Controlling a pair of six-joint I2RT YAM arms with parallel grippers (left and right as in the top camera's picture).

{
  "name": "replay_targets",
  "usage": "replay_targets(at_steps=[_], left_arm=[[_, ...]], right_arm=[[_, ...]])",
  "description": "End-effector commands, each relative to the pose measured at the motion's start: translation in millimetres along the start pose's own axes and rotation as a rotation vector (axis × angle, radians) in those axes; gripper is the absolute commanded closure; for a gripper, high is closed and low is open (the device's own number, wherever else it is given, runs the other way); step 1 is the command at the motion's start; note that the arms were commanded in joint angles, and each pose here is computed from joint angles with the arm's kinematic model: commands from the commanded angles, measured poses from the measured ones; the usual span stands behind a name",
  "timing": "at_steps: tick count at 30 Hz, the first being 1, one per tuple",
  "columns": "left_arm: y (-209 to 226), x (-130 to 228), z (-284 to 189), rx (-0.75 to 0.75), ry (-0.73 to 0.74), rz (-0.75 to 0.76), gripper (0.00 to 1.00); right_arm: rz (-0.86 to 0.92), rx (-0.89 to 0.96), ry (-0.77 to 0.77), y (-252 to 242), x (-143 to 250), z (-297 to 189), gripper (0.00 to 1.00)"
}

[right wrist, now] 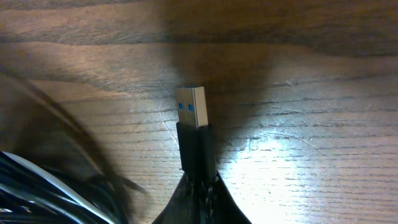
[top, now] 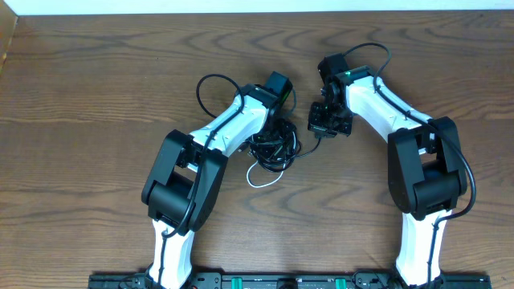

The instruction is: Untangle cables

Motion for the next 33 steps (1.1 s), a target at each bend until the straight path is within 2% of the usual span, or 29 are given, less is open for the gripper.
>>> replay_targets(at_steps=[1,6,13,21,26,33], left_arm=[[3,-5,7,-0.020,-0.030,-0.022,0.92],[3,-5,7,-0.018,-0.032,-0.017,0.92],[2,-4,5,-0.003,0.001,0.116,0.92],[0,-9,-5,0.100,0.138,0.224,0.92],[-1,-12,-13,0.165,0.203,0.242,0.93],[-9,-20,-21,0.262,0.235,0.269,0.92]], right_arm=[[0.007,-0.002,0.013,3,3,4,0.99],[0.007,-0.002,0.013,3,3,4,0.99],[0.007,-0.002,0.013,3,3,4,0.99],[0.007,-0.002,0.013,3,3,4,0.99],[0.007,-0.002,0.013,3,3,4,0.98],[0.008,-0.054,0.062,8,9,4,0.99]])
Point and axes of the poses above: each gripper's point midway between its finger pads, its own z axis out along the fingers, its own y axis along the line the jaws close on, x = y × z, the point moved 6 cm from there along -z, back along the fingers, and after that the axes turned 8 degrees about z, right-handed, at the moved point
